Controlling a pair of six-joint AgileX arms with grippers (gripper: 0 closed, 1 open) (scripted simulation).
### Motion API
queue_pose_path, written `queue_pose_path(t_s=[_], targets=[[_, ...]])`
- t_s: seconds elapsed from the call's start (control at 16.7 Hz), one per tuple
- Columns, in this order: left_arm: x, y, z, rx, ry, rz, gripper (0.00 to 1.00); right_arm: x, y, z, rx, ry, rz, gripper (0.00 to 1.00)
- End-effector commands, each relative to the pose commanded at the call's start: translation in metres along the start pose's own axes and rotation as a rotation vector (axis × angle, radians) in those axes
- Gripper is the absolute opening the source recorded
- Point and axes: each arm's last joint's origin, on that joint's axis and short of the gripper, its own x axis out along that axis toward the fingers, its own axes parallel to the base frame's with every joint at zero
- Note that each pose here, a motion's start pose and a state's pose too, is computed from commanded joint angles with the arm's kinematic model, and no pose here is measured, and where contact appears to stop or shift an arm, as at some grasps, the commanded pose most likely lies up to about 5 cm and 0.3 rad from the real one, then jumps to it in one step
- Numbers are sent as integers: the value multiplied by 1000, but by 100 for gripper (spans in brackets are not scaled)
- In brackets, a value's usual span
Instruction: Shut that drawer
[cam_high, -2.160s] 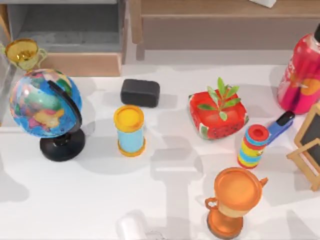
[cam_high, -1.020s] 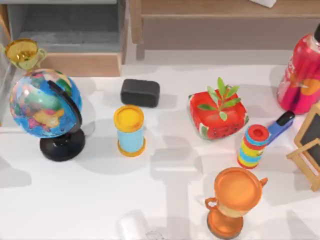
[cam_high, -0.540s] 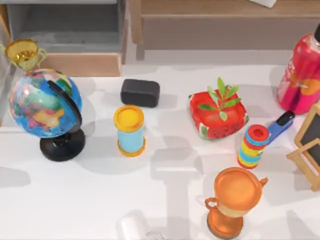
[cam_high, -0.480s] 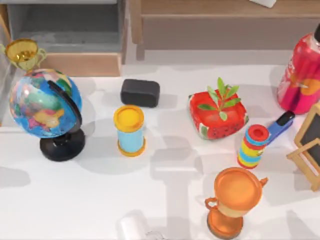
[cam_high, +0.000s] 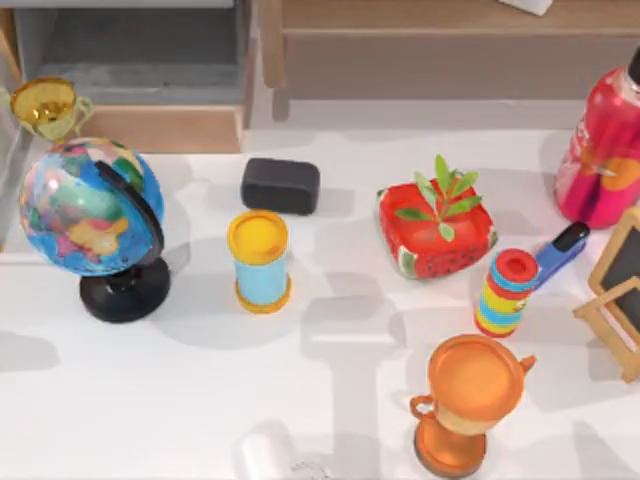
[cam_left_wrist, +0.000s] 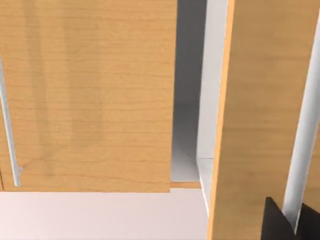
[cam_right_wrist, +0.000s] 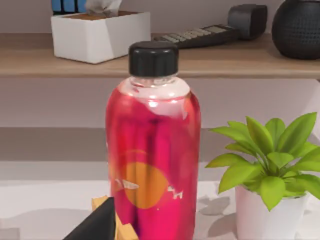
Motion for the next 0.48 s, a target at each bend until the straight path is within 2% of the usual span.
queue_pose_path(t_s=[0.48], targets=[[30, 1, -2, 2, 0, 2, 0, 0, 0, 0, 0, 0, 0, 100]])
